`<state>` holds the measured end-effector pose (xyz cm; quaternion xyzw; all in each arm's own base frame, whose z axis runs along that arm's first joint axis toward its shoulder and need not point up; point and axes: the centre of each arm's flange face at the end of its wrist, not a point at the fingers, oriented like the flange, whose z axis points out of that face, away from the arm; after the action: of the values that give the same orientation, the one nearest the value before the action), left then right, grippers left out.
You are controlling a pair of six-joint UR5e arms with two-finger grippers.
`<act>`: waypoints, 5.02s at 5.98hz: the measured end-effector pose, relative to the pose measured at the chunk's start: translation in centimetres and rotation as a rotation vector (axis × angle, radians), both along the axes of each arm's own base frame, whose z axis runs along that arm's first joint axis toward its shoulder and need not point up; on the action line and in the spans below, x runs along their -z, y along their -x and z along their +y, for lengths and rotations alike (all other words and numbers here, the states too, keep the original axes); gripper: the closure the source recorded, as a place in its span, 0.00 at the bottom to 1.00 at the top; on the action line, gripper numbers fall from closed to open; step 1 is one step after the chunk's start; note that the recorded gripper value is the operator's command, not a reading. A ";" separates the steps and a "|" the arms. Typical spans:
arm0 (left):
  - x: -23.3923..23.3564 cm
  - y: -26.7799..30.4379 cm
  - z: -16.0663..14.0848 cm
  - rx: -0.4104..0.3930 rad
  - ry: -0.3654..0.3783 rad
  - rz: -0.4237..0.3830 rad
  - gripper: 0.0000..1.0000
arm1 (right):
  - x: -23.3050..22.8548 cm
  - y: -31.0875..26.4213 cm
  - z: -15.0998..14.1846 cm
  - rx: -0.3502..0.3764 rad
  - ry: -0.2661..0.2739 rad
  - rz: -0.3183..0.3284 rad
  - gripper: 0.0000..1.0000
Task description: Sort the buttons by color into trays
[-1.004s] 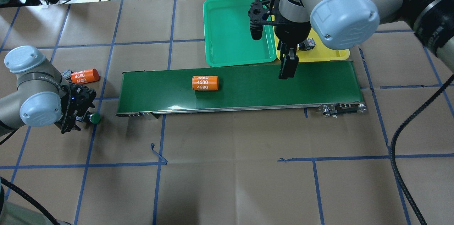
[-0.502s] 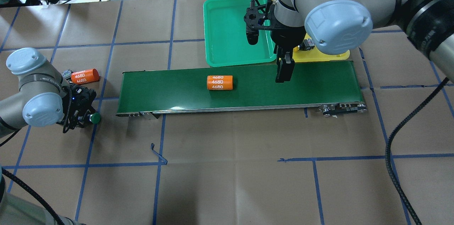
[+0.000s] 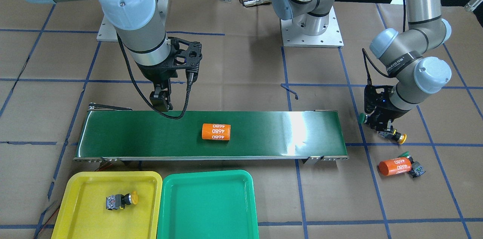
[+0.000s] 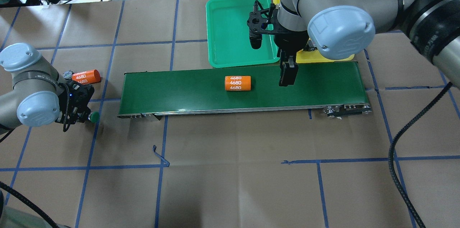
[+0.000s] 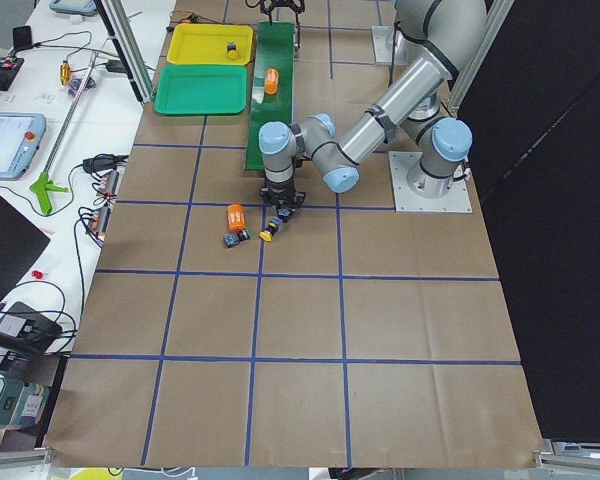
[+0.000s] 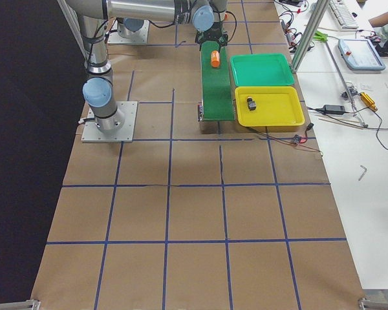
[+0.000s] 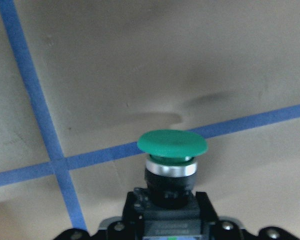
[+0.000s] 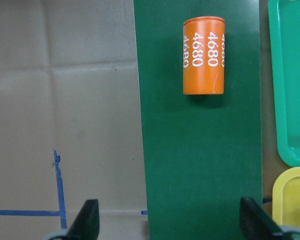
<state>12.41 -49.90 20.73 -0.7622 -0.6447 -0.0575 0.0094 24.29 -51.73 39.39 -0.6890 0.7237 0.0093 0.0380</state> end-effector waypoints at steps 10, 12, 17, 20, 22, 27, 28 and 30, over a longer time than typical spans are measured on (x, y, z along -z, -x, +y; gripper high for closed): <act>-5.6 18.6 -4.5 -0.210 0.062 0.025 0.02 | 0.2 -0.1 -0.2 0.008 0.008 -0.004 0.00; -6.9 12.4 -4.8 -0.256 0.073 -0.005 0.02 | 0.2 -0.3 -0.2 0.006 0.008 -0.005 0.00; -2.2 -1.2 -3.1 0.025 -0.029 -0.046 0.02 | 6.0 -9.7 -0.3 0.029 0.075 -0.023 0.00; 1.3 -4.2 -2.5 0.181 -0.038 -0.045 0.05 | 9.4 -15.2 0.0 0.056 0.131 -0.072 0.00; 2.8 -4.4 -2.8 0.223 -0.020 -0.031 0.85 | 10.7 -16.8 0.0 0.045 0.134 -0.128 0.00; -1.7 -0.1 -3.2 0.163 0.052 -0.003 1.00 | 14.9 -12.0 -0.8 0.015 0.126 0.022 0.10; -4.2 3.6 -3.7 0.106 0.039 0.002 1.00 | 15.6 -10.4 -0.9 0.023 0.115 0.037 0.42; -7.1 11.2 -5.2 -0.057 0.032 0.000 1.00 | 15.6 -8.7 -1.3 -0.003 0.127 0.087 0.81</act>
<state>1.18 -55.07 27.86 -0.7437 -0.6669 -0.0468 -0.0010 32.96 -53.01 23.83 -0.6901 0.7227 -0.0067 -0.0376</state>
